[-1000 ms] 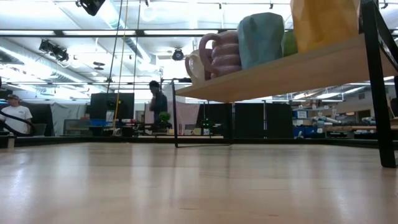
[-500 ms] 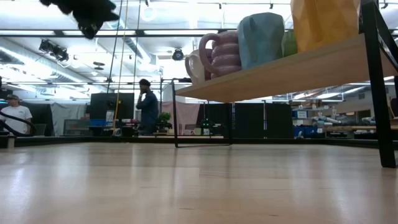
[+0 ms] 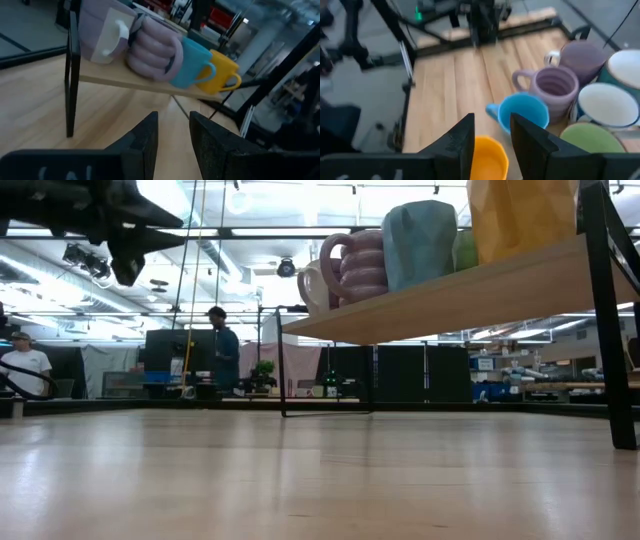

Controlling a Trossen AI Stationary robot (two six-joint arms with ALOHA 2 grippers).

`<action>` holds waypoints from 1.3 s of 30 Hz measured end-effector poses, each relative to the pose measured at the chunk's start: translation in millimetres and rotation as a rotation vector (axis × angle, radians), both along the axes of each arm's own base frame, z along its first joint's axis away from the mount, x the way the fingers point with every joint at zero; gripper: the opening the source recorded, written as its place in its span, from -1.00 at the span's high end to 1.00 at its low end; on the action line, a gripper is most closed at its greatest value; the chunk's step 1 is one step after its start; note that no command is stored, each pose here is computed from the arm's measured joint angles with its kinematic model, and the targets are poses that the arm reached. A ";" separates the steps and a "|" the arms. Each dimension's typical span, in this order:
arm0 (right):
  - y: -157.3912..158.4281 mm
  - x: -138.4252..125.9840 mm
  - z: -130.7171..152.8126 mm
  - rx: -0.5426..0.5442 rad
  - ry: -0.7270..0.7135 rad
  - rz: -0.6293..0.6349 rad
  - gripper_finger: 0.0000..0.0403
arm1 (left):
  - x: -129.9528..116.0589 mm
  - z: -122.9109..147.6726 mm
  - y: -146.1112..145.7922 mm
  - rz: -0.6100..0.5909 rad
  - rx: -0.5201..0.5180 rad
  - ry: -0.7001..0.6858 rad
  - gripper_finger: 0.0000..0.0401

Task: Place coffee mugs
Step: Return to Home Position

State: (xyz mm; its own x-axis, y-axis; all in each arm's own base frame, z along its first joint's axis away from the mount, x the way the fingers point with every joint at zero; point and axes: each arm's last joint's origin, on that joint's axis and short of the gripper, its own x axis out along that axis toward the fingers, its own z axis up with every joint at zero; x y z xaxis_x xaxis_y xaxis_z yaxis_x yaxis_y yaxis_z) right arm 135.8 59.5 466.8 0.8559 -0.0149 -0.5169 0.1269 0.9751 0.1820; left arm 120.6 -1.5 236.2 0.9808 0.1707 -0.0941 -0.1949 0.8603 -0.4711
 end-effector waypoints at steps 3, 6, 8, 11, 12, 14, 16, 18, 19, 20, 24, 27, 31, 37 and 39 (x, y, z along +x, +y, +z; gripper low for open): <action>-6.3 -10.2 -3.9 0.020 -0.069 -0.021 0.42 | -1.2 -8.1 0.7 0.013 -0.028 -0.041 0.42; -11.7 -18.4 -12.6 0.032 -0.131 -0.051 0.47 | -0.9 -15.6 1.2 0.026 -0.050 -0.076 0.42; -14.5 -22.8 -20.0 0.042 -0.175 -0.061 0.49 | -0.6 -20.0 1.4 0.035 -0.058 -0.096 0.42; -17.2 -27.6 -34.3 0.064 -0.237 -0.062 0.52 | -0.1 -27.2 1.8 0.047 -0.078 -0.116 0.42; -18.1 -28.8 -39.8 0.069 -0.258 -0.070 0.52 | 0.0 -30.2 1.9 0.052 -0.082 -0.118 0.42; -20.2 -31.8 -51.2 0.085 -0.297 -0.081 0.54 | 0.1 -34.7 2.2 0.063 -0.094 -0.124 0.42; -22.7 -36.5 -62.3 0.107 -0.337 -0.085 0.56 | 0.0 -36.6 2.6 0.077 -0.097 -0.126 0.43; -25.9 -42.0 -73.0 0.130 -0.379 -0.096 0.58 | -0.1 -38.0 3.1 0.093 -0.095 -0.126 0.45; -27.3 -44.4 -78.9 0.141 -0.400 -0.099 0.58 | -0.2 -38.4 3.5 0.103 -0.093 -0.123 0.47; -28.6 -46.7 -84.2 0.156 -0.424 -0.102 0.59 | -0.2 -38.4 4.0 0.109 -0.090 -0.122 0.50; -33.5 -57.6 -103.1 0.237 -0.542 -0.071 0.62 | -0.3 -36.7 5.4 0.121 -0.084 -0.140 0.62; -38.4 -68.9 -117.2 0.301 -0.631 -0.034 0.66 | -0.3 -36.0 5.5 0.122 -0.083 -0.146 0.71; -45.5 -83.3 -139.4 0.381 -0.761 -0.016 0.74 | -0.3 -36.6 5.5 0.122 -0.077 -0.138 0.83; -50.6 -93.6 -167.1 0.416 -0.991 0.001 0.87 | -0.4 -36.4 5.5 0.122 -0.087 -0.143 0.97; -47.3 -90.4 -171.4 0.366 -1.015 0.058 0.93 | -0.1 -35.6 5.5 0.122 -0.104 -0.156 0.96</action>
